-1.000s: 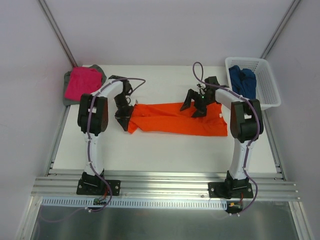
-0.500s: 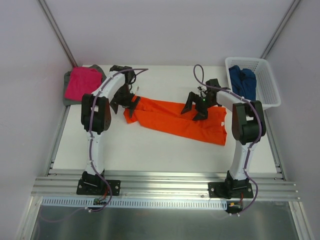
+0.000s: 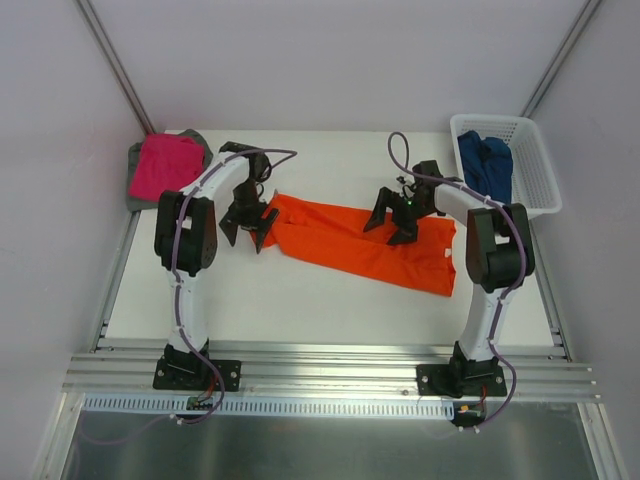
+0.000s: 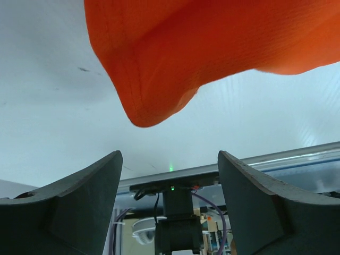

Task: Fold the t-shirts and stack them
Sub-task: Fold the tshirt

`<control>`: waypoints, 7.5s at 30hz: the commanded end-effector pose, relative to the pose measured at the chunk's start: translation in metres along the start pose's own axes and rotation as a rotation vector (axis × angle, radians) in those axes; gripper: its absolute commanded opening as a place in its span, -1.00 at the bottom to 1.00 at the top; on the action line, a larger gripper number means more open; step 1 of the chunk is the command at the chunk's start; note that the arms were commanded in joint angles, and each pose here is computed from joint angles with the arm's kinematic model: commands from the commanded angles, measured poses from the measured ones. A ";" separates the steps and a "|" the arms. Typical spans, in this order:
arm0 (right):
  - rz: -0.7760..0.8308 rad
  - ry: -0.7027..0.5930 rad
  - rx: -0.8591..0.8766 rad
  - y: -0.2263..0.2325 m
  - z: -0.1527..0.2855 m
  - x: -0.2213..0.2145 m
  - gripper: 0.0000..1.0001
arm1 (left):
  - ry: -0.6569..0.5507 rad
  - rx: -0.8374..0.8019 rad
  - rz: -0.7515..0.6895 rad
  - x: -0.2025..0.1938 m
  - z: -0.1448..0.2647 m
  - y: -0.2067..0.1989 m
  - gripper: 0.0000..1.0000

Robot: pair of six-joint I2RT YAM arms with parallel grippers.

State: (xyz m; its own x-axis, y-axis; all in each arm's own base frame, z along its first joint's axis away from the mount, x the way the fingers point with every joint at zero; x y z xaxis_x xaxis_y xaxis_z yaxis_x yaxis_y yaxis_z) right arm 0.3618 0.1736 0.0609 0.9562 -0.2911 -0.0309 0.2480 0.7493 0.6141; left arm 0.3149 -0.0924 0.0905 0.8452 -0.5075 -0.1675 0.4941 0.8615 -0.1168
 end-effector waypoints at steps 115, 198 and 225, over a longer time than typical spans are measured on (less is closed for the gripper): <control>0.339 -0.074 -0.149 0.039 0.010 -0.019 0.95 | -0.195 -0.160 -0.135 0.100 0.010 0.028 0.31; 0.231 0.057 -0.275 -0.024 -0.009 -0.065 0.98 | 0.072 0.018 -0.079 0.005 0.021 0.072 -0.06; 0.243 0.049 -0.273 -0.023 -0.006 -0.067 0.99 | 0.111 -0.050 -0.060 -0.006 0.010 0.063 -1.00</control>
State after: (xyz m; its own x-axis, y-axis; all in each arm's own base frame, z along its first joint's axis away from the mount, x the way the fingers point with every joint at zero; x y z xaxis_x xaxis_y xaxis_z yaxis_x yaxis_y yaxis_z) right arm 0.3129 0.1927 0.0536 0.9921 -0.0612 0.1096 0.0080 0.9023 0.4310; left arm 0.3813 -0.0443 0.0512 0.8057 -0.5732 -0.1495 0.5593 0.8192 -0.1269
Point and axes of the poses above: each gripper's point midway between its finger pads, its own z axis back along the fingers, its own y axis along the line the jaws close on, x = y × z, the point moved 2 cm from there along z, back along the fingers, and after that the axes turned 11 degrees about -z, right-handed, at the moved point
